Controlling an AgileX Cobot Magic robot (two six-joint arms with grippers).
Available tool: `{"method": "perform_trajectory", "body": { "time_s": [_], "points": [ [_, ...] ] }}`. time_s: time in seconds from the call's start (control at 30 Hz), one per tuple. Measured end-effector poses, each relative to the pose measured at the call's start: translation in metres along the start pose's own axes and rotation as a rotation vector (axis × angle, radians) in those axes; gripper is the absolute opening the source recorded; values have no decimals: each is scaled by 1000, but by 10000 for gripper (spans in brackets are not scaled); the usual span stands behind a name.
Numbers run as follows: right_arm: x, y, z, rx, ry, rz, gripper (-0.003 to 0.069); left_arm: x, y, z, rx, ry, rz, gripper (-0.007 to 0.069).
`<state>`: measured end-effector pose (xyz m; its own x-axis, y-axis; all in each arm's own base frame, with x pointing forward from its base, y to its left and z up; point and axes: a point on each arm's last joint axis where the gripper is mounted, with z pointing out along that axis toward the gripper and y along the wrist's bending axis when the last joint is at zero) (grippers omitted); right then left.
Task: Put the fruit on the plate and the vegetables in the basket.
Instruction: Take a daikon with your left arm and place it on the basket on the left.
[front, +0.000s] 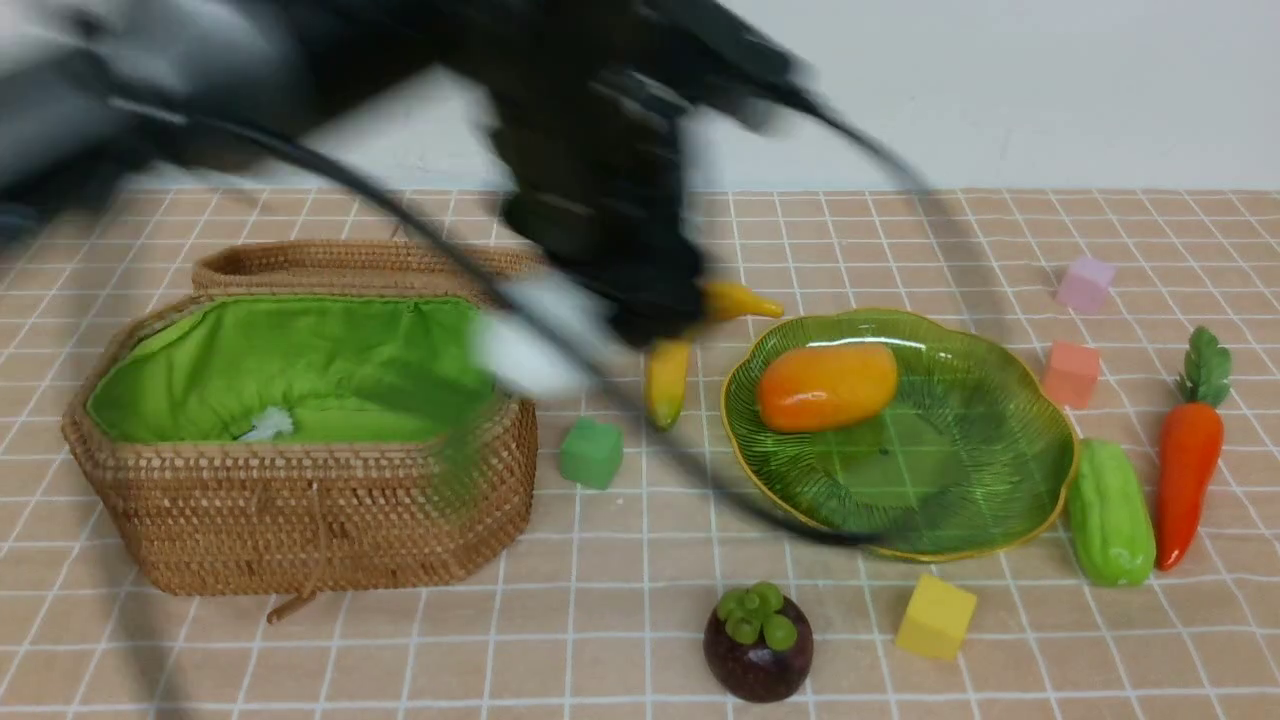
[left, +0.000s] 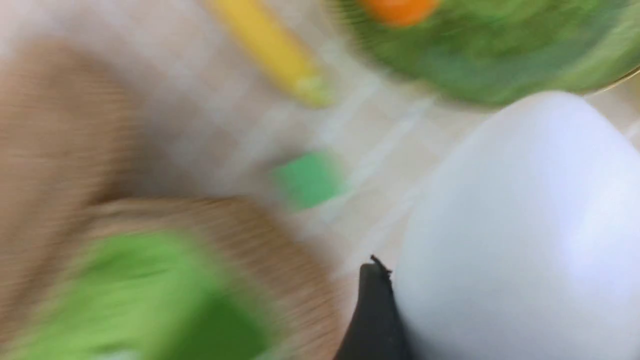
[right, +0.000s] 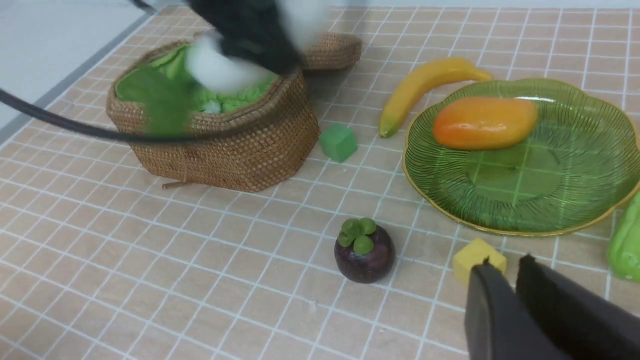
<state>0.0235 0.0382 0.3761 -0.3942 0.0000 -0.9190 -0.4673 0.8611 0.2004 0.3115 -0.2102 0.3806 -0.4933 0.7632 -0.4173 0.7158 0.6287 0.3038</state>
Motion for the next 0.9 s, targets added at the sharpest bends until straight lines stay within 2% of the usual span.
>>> {"method": "perform_trajectory", "body": {
  "time_s": [0.03,0.13,0.17,0.3,0.5,0.7,0.77,0.83,0.9],
  "points": [
    [0,0,0,0,0,-3,96,25,28,-3,-29,44,112,524],
    [0,0,0,0,0,-14,98,53,58,5,-32,123,232,524],
    [0,0,0,0,0,-19,99,73,78,16,-17,177,299,524],
    [0,0,0,-1,3,-20,99,97,113,55,16,182,314,524],
    [0,0,0,-1,3,-20,99,99,119,91,52,167,288,524],
    [0,0,0,-4,4,-19,101,91,125,98,-28,93,274,549],
    [0,0,0,-4,3,-19,104,89,126,95,-43,72,199,632],
    [0,0,0,-4,3,-19,105,87,124,92,-26,45,95,655],
    [0,0,0,-6,5,-19,107,82,117,85,23,-2,-110,638]
  ]
}}
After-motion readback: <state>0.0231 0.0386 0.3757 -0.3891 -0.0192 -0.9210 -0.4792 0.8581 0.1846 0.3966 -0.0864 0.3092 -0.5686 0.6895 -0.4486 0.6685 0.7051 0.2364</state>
